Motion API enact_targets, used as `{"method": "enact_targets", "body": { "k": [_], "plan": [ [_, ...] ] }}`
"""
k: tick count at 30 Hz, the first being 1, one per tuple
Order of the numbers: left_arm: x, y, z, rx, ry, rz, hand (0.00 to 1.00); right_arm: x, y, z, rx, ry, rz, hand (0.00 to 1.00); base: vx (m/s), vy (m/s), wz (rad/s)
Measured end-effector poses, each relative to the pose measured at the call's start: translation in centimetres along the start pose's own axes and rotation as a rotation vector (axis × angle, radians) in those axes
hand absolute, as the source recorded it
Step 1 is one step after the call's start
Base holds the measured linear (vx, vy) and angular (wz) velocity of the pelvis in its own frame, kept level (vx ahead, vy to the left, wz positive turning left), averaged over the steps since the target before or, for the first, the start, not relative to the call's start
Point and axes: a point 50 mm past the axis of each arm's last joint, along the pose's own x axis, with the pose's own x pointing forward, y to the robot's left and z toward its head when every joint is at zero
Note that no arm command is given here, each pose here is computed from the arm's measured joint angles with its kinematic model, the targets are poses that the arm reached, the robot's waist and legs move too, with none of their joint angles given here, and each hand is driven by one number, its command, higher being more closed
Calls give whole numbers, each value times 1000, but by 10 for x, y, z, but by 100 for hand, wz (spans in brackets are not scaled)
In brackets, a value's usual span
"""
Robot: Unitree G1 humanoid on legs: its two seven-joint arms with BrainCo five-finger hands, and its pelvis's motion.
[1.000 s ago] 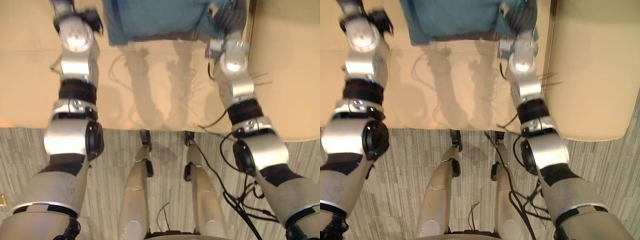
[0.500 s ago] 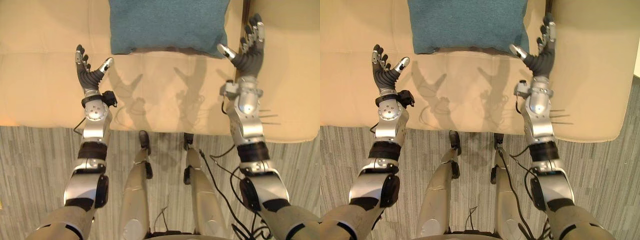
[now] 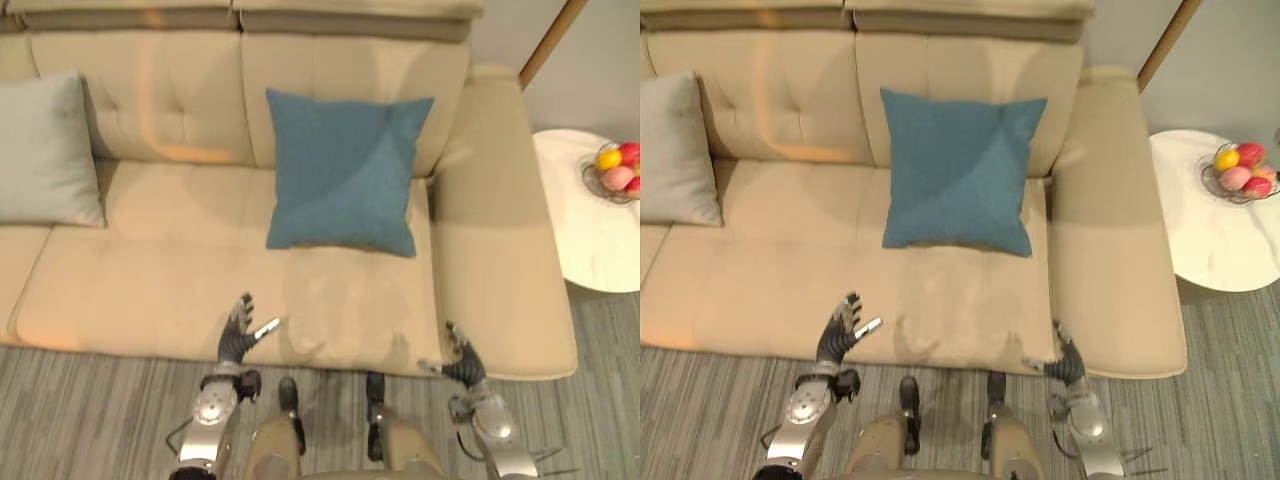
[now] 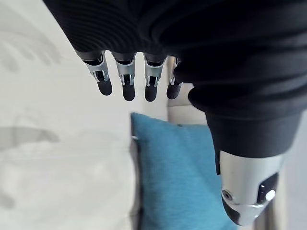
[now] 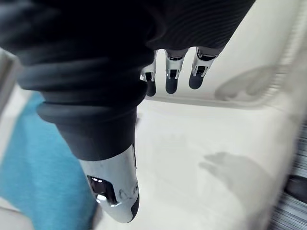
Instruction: Pick up cushions and gather them together orderly.
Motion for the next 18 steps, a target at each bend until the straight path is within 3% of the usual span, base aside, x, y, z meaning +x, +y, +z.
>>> {"method": "enact_targets", "body": {
  "k": [4, 8, 15, 18],
  "plan": [
    [-23, 22, -58, 86, 275, 38, 0, -13, -1, -45, -59, 201, 39, 0, 18, 45, -34],
    [-44, 36, -86, 118, 415, 76, 0, -27, -9, -73, -89, 334, 35, 0, -4, 25, -39],
    [-40, 32, -87, 102, 427, 75, 0, -30, -11, -82, -94, 393, 44, 0, -68, 10, -16],
    [-38, 29, -85, 94, 421, 74, 0, -42, 5, -94, -51, 451, 72, 0, -95, -103, 59]
  ]
}}
